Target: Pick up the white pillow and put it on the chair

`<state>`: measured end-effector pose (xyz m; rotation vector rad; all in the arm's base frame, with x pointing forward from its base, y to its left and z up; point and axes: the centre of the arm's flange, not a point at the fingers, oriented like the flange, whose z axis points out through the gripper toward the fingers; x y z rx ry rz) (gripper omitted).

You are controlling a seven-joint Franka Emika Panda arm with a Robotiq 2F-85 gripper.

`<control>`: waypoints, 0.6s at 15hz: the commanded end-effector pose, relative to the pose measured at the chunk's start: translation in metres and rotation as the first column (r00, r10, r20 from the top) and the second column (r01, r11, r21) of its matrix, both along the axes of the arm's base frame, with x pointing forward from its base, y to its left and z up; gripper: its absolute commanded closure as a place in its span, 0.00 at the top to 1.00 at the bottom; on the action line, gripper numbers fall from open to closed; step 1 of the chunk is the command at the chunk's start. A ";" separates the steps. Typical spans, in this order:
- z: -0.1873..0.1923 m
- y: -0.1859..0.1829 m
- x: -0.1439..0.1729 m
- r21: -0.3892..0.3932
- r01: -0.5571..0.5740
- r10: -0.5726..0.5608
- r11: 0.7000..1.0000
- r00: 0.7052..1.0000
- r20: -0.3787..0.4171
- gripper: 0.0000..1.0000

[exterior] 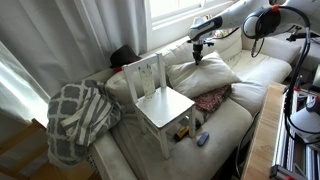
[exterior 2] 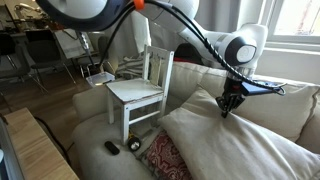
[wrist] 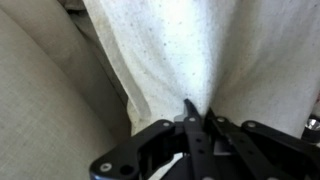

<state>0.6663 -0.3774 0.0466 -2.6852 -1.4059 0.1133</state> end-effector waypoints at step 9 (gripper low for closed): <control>0.111 0.011 -0.080 0.060 -0.074 0.072 0.995 0.997 0.035 0.02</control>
